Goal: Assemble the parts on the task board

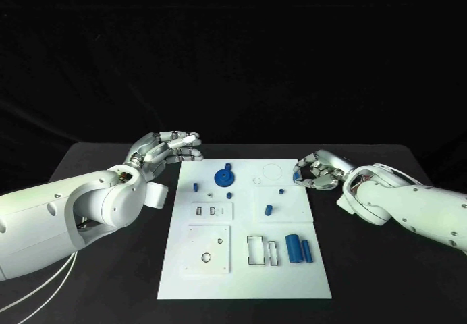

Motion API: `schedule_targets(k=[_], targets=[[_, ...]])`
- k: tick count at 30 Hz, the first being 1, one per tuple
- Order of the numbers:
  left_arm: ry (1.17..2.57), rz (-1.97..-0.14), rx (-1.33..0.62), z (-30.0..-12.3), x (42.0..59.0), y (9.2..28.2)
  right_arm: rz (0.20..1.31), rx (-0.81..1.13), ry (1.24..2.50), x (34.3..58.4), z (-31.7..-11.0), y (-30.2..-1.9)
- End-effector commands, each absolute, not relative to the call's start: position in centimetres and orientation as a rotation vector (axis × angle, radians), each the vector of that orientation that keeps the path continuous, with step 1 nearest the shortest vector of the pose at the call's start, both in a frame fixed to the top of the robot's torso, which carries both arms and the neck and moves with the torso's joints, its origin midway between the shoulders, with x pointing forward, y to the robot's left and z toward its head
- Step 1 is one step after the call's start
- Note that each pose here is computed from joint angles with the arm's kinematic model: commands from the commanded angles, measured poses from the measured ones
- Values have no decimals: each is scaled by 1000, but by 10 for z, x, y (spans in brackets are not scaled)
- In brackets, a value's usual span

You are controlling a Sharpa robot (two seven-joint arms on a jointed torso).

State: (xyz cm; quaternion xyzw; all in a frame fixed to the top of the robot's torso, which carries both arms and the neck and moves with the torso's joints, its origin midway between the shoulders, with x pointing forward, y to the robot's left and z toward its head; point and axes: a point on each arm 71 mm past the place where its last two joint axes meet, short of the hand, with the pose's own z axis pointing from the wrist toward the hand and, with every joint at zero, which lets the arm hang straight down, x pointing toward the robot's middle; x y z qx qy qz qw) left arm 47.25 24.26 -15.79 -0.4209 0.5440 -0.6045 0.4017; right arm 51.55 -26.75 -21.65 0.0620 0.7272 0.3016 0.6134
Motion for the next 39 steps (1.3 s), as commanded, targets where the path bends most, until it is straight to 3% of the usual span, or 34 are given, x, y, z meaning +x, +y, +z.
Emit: schedule_targets(k=[1,19,30,39], targets=[[1381,-1552,-1057,-157,472,240,701,141,1695,515,-218,-266],[1383,-1547,-1060,-157,472,242,703,140,1698,516,-219,-264],[1383,-1547,-1060,-157,472,242,678,150,1604,516,-213,-266],[1384,-1546,-1061,-157,472,243,723,156,1575,503,-198,-244]])
